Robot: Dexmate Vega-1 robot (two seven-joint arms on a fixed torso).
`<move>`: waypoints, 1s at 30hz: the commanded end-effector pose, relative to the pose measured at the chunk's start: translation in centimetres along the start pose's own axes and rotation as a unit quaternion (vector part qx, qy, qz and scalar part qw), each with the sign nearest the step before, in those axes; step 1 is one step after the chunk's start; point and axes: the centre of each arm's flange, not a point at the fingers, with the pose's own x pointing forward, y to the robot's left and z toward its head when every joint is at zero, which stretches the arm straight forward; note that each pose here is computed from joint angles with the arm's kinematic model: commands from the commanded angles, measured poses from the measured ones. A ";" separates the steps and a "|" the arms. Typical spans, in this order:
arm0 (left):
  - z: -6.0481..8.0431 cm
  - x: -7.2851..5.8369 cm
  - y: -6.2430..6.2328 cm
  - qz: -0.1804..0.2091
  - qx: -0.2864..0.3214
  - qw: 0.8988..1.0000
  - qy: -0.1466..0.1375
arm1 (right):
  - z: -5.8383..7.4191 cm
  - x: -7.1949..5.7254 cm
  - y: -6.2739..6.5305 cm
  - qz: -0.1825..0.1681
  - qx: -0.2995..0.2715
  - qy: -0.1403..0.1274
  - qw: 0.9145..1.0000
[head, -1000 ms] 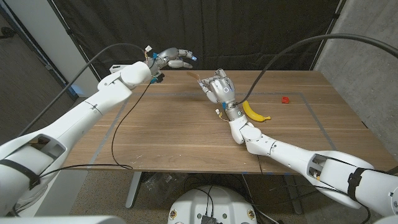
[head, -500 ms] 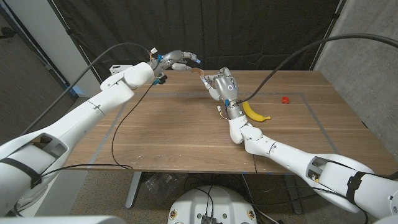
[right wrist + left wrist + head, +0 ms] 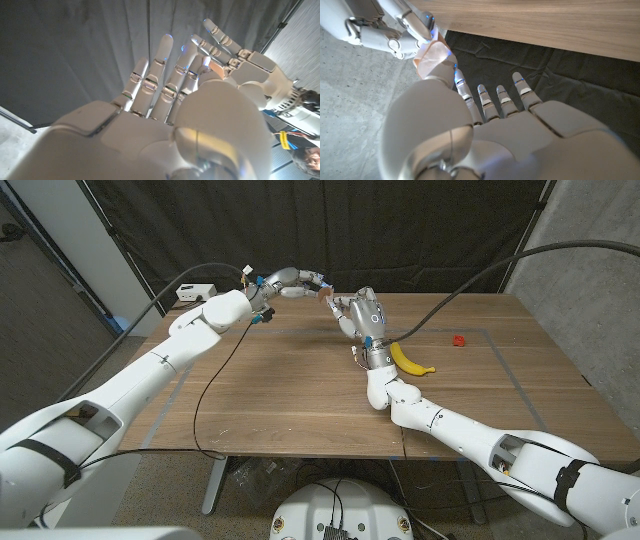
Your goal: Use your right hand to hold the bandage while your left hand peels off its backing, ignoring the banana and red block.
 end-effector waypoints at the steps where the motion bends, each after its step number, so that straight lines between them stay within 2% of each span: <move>1: -0.3 -0.2 -0.7 -0.037 -0.047 0.998 -0.014 | -0.9 0.1 0.2 -0.001 -0.009 0.023 1.000; 8: -0.7 0.0 -1.0 -0.026 -0.071 0.997 -0.013 | -0.4 0.0 0.1 -0.006 -0.018 0.005 1.000; 14: -0.9 0.2 -1.1 -0.018 -0.090 0.996 -0.018 | 0.3 0.0 -0.3 -0.014 -0.043 -0.031 0.998; 19: -0.9 0.3 -1.2 0.005 -0.090 0.996 -0.015 | 1.1 -0.2 -0.5 -0.020 -0.059 -0.072 0.995; 21: -1.0 0.3 -1.3 0.012 -0.094 0.995 -0.015 | 1.3 -0.2 -0.5 -0.023 -0.060 -0.080 0.995; 26: -0.6 0.4 -1.3 0.022 -0.079 0.997 -0.016 | 1.5 0.0 -0.5 -0.027 -0.058 -0.084 0.994; 30: -0.4 0.7 -1.3 0.002 -0.066 0.998 -0.016 | 1.5 0.1 -0.5 -0.029 -0.060 -0.084 0.994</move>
